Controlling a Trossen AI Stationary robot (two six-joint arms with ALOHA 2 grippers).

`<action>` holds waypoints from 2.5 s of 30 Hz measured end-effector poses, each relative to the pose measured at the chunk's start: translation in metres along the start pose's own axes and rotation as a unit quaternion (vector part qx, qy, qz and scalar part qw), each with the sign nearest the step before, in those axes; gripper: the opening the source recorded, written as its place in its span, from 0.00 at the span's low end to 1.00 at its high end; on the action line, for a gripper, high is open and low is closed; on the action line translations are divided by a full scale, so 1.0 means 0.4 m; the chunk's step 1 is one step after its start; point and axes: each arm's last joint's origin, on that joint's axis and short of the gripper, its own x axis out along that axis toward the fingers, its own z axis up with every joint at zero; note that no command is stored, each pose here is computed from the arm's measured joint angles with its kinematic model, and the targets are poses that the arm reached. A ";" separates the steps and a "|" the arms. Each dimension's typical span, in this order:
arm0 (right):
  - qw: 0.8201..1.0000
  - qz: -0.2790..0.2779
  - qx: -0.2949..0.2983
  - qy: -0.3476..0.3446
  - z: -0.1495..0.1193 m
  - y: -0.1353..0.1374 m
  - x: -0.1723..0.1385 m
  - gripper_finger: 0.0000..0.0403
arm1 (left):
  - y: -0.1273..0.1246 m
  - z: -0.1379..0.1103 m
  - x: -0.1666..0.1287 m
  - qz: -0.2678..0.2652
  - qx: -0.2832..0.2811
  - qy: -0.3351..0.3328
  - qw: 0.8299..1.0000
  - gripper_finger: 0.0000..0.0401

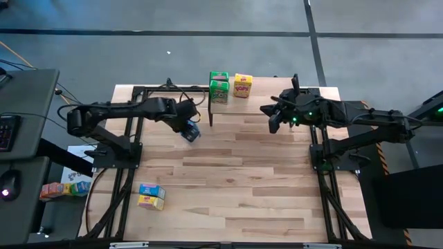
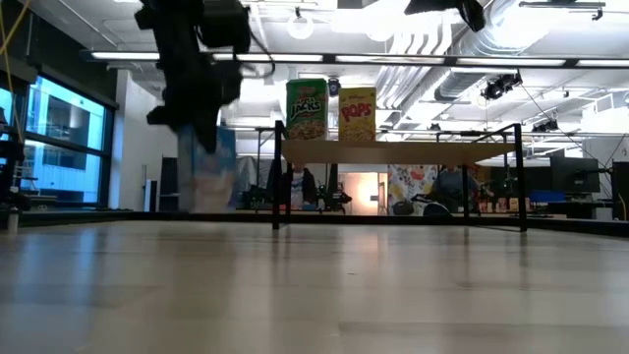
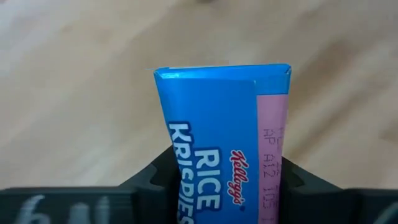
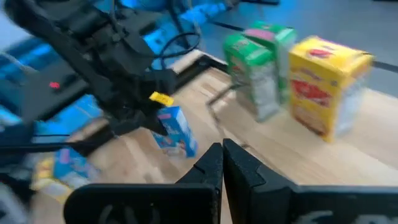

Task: Stack cereal on shelf
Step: Put the top blue cereal box on the shelf

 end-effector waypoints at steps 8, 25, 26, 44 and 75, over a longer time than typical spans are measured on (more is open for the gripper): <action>0.996 0.086 0.016 0.022 0.005 0.017 -0.001 0.10 | -0.088 -0.020 -0.172 -0.118 0.062 -0.076 0.988 0.31; 0.938 0.318 -0.052 0.127 -0.056 0.112 0.175 0.81 | -0.354 0.007 -0.269 -0.160 0.249 -0.193 0.936 0.30; 0.939 0.315 -0.059 0.125 -0.057 0.111 0.178 0.82 | -0.364 0.010 -0.268 -0.165 0.253 -0.199 0.932 0.30; 0.926 0.298 -0.150 0.178 -0.100 0.101 0.178 0.82 | -0.432 0.026 -0.224 -0.187 0.317 -0.246 0.897 0.30; 0.922 0.201 -0.180 0.278 -0.111 0.028 0.093 0.30 | -0.361 0.052 -0.275 -0.189 0.335 -0.245 0.890 0.47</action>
